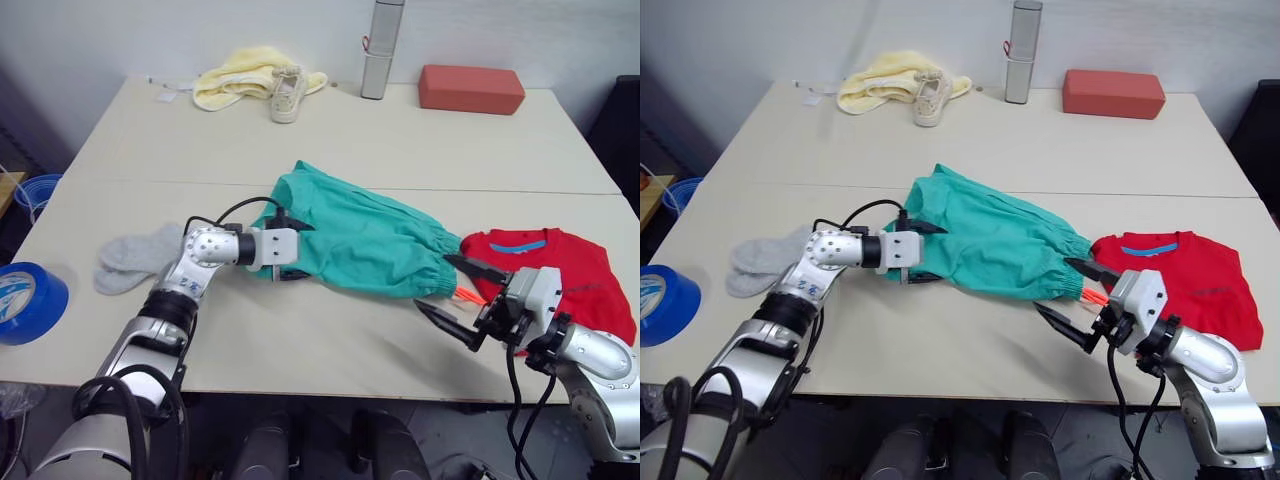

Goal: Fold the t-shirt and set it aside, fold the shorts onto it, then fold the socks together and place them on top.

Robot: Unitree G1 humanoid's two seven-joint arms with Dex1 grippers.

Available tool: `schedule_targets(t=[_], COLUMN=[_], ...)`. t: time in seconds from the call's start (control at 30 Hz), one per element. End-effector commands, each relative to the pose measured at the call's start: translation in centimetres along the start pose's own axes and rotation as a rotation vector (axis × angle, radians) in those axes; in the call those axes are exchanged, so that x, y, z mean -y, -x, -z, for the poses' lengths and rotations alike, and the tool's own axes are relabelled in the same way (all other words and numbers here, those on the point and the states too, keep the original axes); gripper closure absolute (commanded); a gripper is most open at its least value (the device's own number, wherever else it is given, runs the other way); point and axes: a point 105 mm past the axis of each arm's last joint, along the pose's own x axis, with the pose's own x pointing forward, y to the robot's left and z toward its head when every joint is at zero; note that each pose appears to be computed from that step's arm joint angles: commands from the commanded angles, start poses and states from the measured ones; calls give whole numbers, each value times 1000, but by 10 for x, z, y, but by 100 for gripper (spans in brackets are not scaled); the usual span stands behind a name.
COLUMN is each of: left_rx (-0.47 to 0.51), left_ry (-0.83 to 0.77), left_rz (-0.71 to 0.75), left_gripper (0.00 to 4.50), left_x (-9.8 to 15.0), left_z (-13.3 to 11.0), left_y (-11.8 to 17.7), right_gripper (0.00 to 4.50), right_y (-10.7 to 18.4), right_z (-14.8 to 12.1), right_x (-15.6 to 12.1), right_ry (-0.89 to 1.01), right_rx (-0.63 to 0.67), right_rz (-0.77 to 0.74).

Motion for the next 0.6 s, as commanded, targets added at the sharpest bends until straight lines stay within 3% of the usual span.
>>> schedule_targets(t=[0.03, 0.2, 0.37, 0.6], left_rx=[-72, -20, 33, 49], left_ry=[128, 290, 374, 479], left_rz=[98, 132, 187, 155], left_gripper=[144, 296, 444, 444], left_x=[23, 31, 46, 80], left_z=[24, 23, 0, -47], left_y=[-4, -1, 22, 43], right_gripper=[0, 0, 0, 0], right_y=[2, 4, 11, 22], right_z=[-13, -14, -11, -3], right_x=[3, 5, 4, 1], right_ry=[43, 53, 71, 40], right_rx=[32, 31, -3, -49], right_rz=[23, 38, 31, 33])
